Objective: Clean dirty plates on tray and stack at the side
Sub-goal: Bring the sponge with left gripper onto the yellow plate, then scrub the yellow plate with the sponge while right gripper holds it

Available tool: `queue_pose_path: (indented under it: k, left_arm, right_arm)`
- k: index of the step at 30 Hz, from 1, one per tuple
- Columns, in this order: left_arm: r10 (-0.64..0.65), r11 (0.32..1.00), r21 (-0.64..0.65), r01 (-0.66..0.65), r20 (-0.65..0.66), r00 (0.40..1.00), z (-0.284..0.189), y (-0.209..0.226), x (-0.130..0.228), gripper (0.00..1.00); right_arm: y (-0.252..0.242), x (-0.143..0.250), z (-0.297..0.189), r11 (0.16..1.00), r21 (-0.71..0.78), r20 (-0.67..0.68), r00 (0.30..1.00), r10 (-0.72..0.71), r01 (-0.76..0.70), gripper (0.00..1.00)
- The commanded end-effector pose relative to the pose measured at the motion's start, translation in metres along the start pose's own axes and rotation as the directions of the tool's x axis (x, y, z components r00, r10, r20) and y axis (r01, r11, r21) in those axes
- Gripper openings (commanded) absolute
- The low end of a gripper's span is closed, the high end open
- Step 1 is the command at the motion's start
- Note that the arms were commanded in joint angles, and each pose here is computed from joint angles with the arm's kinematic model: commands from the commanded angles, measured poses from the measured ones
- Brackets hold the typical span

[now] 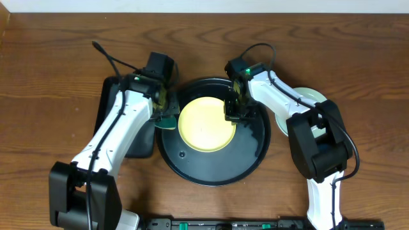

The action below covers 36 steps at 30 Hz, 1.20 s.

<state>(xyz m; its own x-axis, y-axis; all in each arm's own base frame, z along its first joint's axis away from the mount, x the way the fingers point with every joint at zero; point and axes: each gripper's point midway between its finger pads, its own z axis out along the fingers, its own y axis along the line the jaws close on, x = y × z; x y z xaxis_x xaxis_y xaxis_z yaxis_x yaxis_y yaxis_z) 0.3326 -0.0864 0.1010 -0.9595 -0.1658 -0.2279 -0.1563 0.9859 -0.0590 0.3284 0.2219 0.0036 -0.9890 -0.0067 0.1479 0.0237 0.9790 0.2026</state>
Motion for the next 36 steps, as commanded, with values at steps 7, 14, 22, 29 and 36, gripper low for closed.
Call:
queue_pose_path:
  k: [7, 14, 22, 29, 36]
  left_arm:
    - [0.109, 0.993, 0.05, -0.111, 0.042, 0.993, -0.002, -0.039, 0.001, 0.07]
    - [0.041, 0.998, 0.049, -0.042, 0.009, 0.999, 0.025, -0.056, 0.006, 0.07]
    - [-0.015, 1.0, -0.014, 0.013, -0.142, 0.99, 0.075, -0.062, 0.037, 0.08]
    - [0.163, 0.966, 0.238, -0.099, -0.27, 0.949, 0.068, -0.116, 0.075, 0.08]
    - [0.206, 0.951, 0.274, -0.142, -0.224, 0.953, 0.068, -0.131, 0.073, 0.08]
  right_arm:
    - [0.005, 0.004, 0.01, 1.0, -0.001, -0.021, 1.0, 0.009, -0.009, 0.01]
    - [0.005, 0.004, 0.01, 1.0, -0.002, -0.019, 1.0, 0.008, -0.008, 0.01]
    - [0.005, 0.004, 0.01, 1.0, -0.002, -0.019, 1.0, 0.008, -0.008, 0.01]
    - [0.005, 0.003, 0.01, 1.0, -0.002, -0.018, 1.0, 0.008, -0.008, 0.01]
    - [0.005, 0.004, 0.01, 1.0, -0.002, -0.019, 1.0, 0.008, -0.008, 0.01]
